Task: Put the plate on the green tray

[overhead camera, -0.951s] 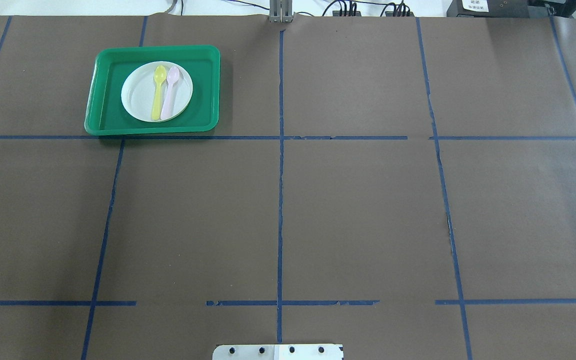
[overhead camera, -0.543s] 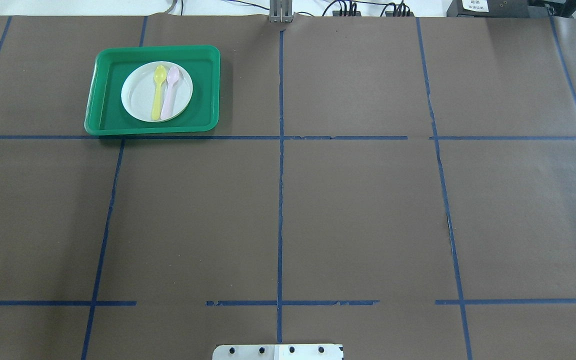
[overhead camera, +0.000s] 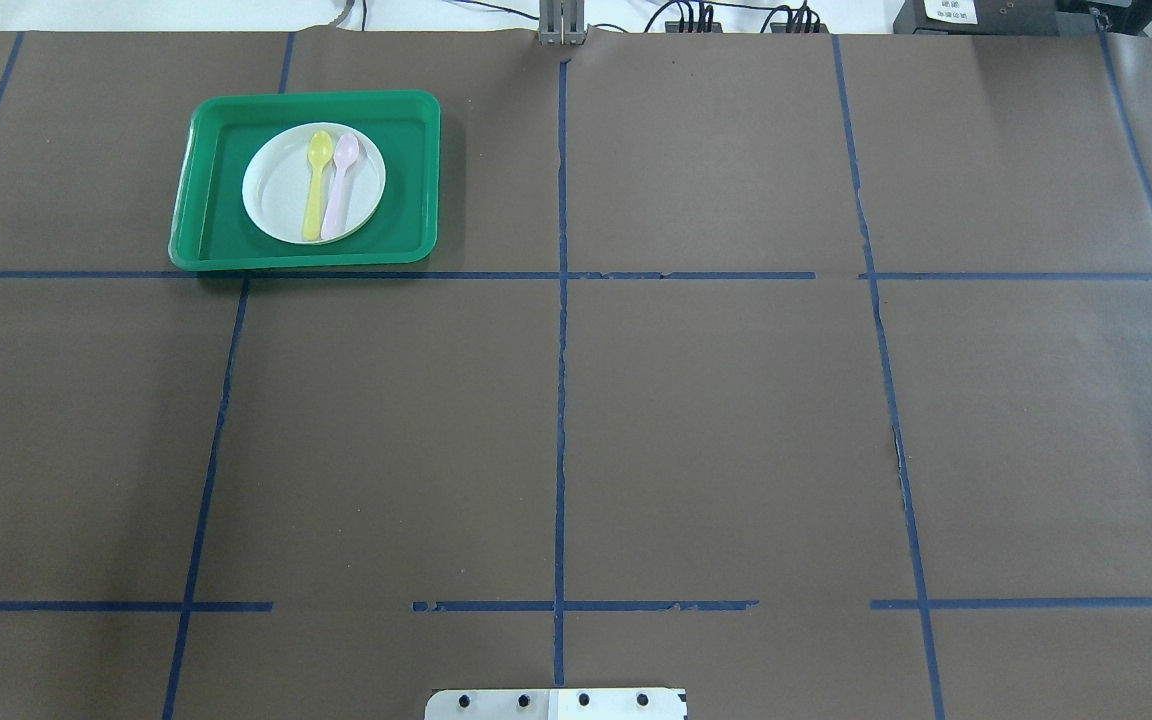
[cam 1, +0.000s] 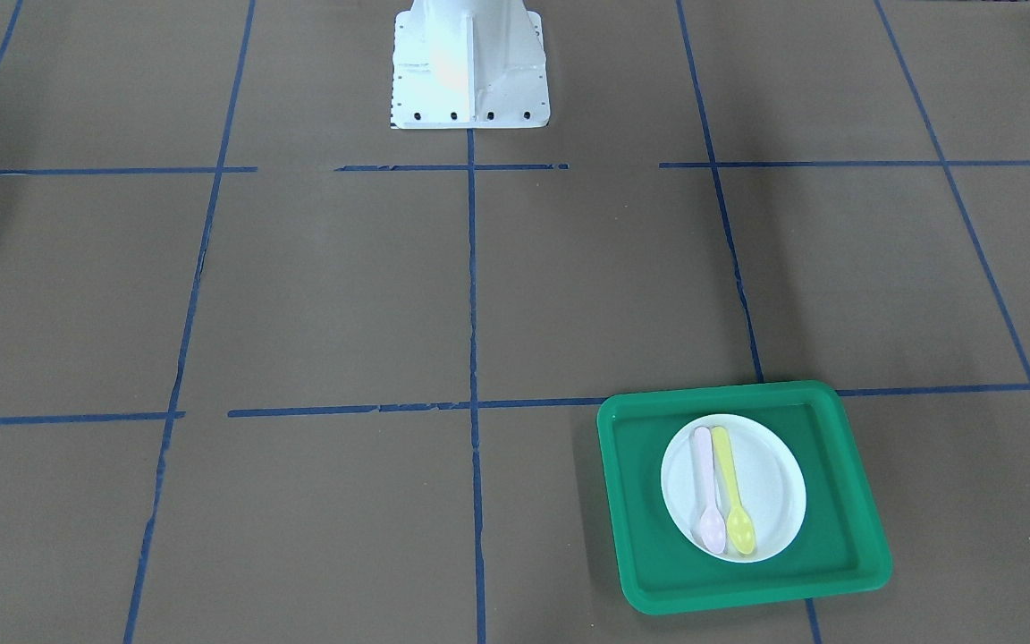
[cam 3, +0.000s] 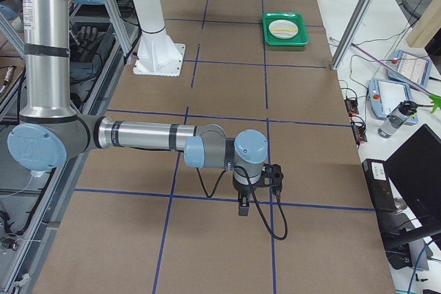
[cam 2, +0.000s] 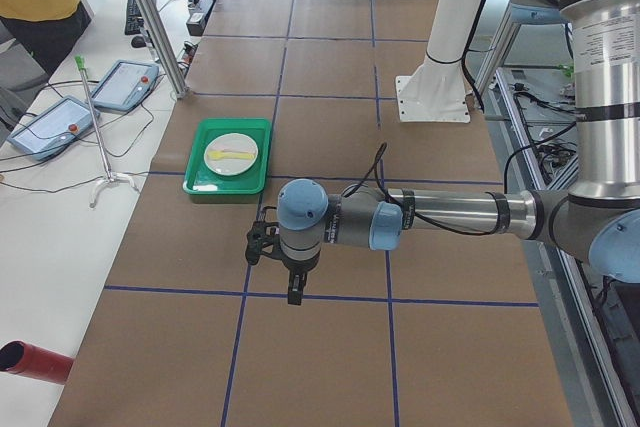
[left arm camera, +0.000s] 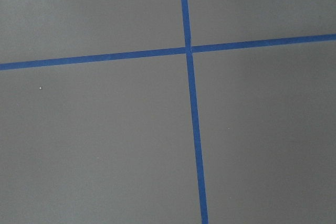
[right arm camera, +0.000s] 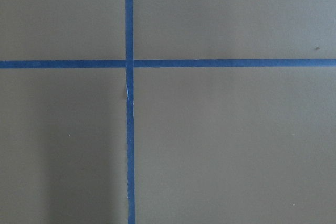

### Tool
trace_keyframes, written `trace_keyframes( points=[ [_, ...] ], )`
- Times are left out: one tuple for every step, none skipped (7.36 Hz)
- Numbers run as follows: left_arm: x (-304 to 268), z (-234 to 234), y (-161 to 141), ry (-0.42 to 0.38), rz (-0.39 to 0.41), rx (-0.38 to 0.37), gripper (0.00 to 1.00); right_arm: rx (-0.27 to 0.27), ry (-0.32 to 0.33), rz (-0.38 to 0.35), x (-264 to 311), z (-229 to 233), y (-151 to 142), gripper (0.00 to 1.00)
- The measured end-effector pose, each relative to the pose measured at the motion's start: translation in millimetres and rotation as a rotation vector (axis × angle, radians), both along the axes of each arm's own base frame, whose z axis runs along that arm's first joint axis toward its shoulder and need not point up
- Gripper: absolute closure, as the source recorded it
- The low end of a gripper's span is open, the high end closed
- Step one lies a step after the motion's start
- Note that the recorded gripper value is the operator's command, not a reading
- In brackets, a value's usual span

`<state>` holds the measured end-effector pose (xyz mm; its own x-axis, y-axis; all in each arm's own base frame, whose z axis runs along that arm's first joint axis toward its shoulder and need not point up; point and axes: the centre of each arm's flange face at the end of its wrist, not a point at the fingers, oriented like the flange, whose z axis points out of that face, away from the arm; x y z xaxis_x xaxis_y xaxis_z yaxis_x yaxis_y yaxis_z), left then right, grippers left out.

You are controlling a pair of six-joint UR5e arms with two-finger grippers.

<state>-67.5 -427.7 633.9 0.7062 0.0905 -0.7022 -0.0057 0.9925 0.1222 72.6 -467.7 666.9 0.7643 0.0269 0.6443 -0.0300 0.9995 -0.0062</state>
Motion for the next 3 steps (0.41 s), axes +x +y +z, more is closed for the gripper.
trace_keyframes(
  points=[
    [0.0, -0.3, 0.5, 0.0, 0.0, 0.0, 0.0, 0.0, 0.0, 0.0, 0.0, 0.0, 0.0, 0.0],
    [0.0, -0.8, 0.8, 0.0, 0.0, 0.001, 0.0, 0.0, 0.0, 0.0, 0.0, 0.0, 0.0, 0.0],
    [0.0, -1.4, 1.4, -0.001, 0.0, 0.002, 0.0, 0.0, 0.001, 0.0, 0.0, 0.1, 0.0, 0.0]
  ],
)
